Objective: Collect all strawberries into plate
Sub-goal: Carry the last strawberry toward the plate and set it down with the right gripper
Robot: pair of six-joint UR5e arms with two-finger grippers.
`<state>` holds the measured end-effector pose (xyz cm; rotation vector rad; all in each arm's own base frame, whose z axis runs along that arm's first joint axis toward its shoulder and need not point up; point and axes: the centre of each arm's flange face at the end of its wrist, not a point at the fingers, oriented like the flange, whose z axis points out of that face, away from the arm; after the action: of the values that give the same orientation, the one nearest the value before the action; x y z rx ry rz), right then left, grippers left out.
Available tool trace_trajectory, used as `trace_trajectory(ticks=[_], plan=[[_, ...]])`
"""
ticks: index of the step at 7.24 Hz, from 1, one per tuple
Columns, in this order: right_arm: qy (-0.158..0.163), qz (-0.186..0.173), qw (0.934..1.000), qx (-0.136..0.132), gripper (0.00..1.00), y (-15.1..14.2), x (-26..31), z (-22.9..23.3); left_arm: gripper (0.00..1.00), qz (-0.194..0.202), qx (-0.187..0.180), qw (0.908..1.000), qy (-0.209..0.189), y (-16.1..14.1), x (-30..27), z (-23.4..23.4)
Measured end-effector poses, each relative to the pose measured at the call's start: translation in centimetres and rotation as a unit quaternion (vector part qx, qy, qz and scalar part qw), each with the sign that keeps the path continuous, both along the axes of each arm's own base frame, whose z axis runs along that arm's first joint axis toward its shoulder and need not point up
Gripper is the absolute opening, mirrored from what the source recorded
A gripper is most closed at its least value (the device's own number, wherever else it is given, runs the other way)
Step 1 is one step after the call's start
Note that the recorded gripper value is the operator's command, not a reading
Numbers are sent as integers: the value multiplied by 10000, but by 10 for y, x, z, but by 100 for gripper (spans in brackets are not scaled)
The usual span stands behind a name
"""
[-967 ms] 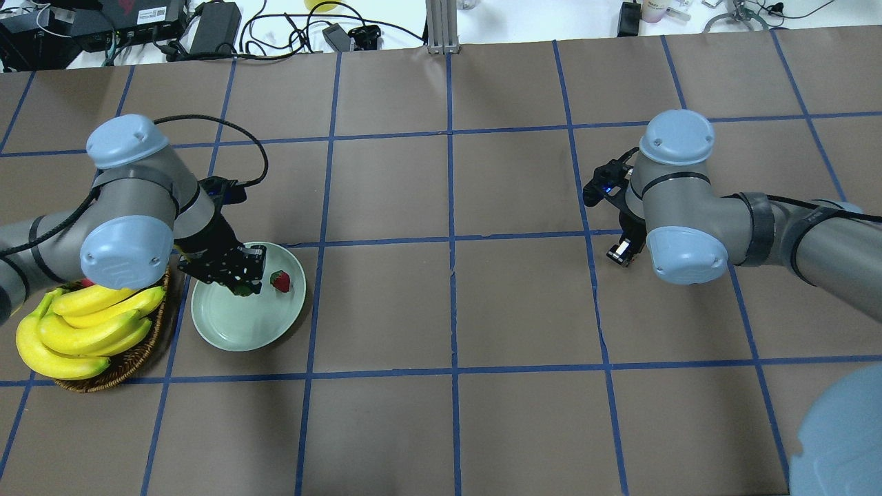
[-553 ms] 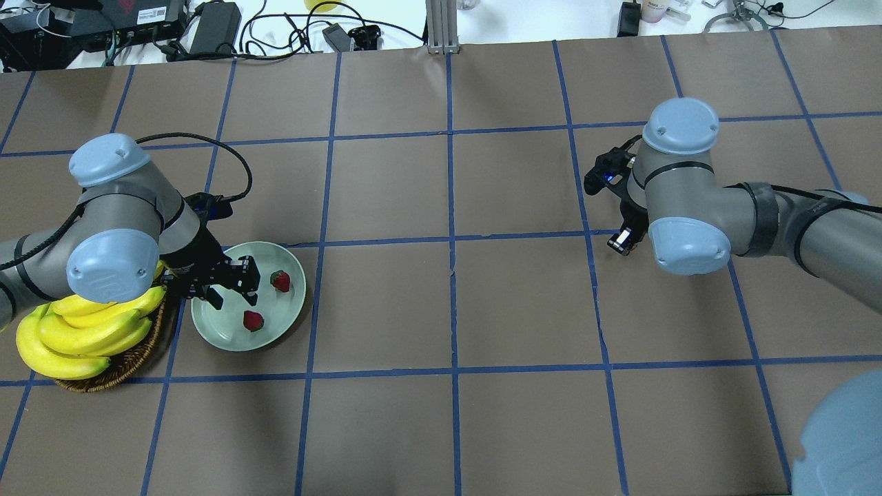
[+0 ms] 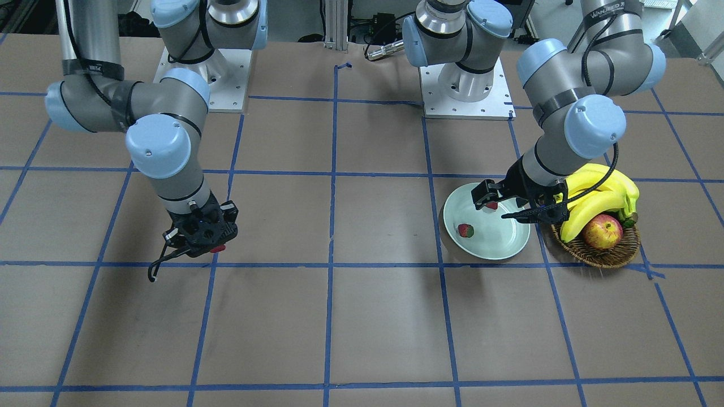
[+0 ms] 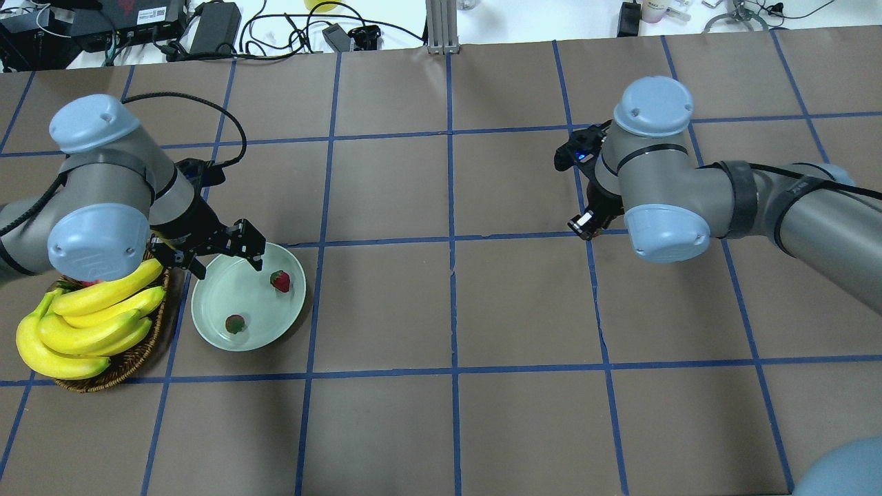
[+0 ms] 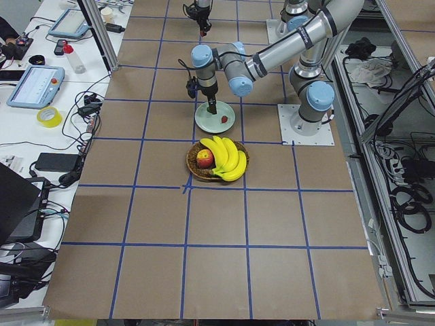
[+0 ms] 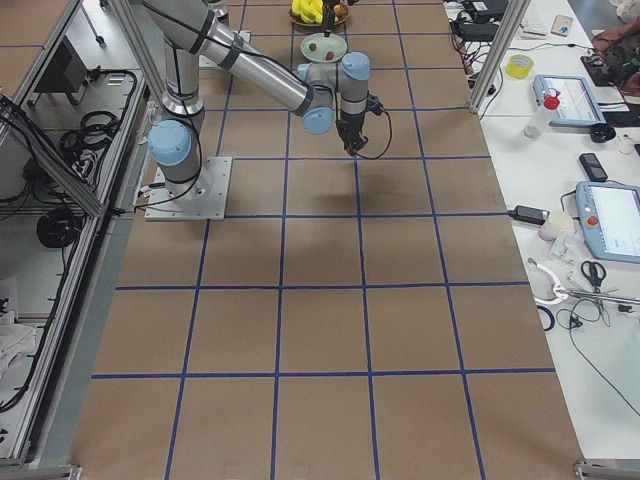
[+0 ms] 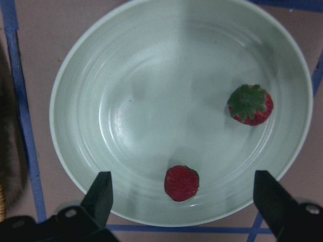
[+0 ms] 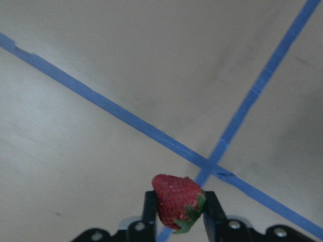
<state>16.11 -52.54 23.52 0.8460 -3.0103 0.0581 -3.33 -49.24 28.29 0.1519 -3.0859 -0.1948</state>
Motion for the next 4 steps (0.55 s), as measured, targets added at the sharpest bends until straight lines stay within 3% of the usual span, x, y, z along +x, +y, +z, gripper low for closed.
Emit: trace_trajectory(ticks=[2,4], plan=[[-416,-719,9965,87,0,5,78,23,100,-30,-274,9996,-73,-9,-39,38],[-793,-1233,9888,269,0,19,146,23,100,-19,-342,9994,-84,-8,-64,46]])
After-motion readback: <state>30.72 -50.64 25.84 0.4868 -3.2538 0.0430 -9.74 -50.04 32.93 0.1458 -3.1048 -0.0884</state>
